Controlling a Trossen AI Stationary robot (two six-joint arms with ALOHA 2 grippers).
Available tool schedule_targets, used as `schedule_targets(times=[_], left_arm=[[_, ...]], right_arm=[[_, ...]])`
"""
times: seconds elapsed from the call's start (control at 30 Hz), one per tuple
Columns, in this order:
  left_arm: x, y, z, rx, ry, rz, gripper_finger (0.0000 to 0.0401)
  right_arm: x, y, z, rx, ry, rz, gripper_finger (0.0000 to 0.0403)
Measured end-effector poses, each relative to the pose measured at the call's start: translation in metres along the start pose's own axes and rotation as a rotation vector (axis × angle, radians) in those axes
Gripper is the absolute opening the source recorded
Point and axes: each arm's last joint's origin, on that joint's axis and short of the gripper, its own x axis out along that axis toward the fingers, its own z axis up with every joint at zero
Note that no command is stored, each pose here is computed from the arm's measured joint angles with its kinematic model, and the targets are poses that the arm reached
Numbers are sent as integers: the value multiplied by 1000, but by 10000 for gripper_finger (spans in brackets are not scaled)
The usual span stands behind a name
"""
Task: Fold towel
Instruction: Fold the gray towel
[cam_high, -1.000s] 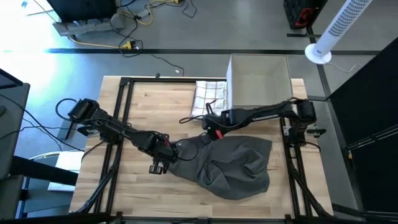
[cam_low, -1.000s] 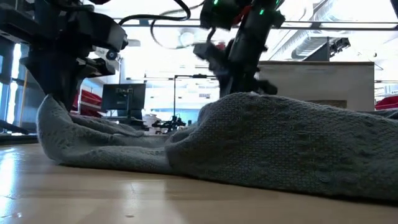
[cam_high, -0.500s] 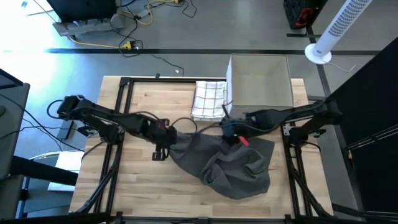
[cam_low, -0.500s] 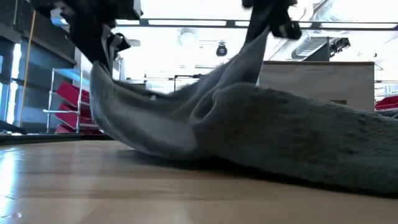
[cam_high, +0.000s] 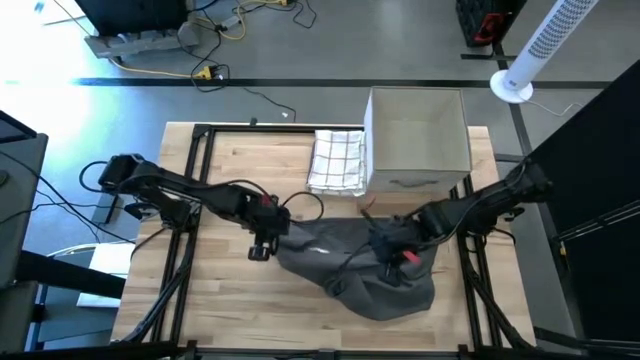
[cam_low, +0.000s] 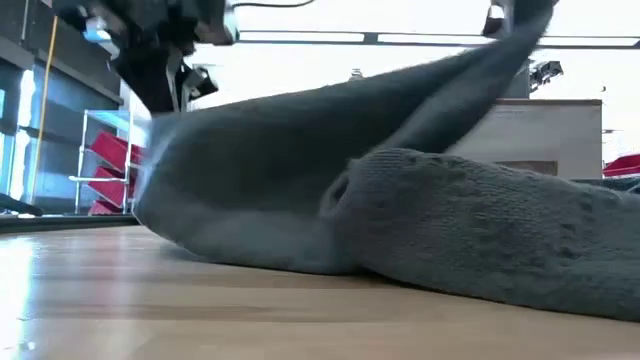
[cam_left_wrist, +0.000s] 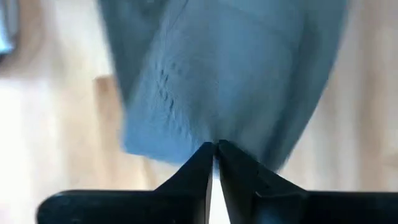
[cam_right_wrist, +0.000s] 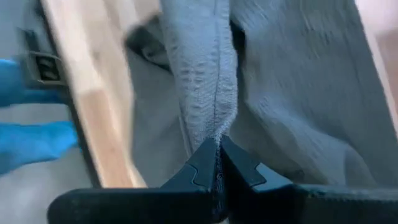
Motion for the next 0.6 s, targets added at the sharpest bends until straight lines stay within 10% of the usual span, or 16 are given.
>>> schedule_targets(times=[0.6], left_arm=[[5, 19, 6, -107, -34, 73, 138]], right_arm=[[6, 24, -12, -28, 6, 69, 0]])
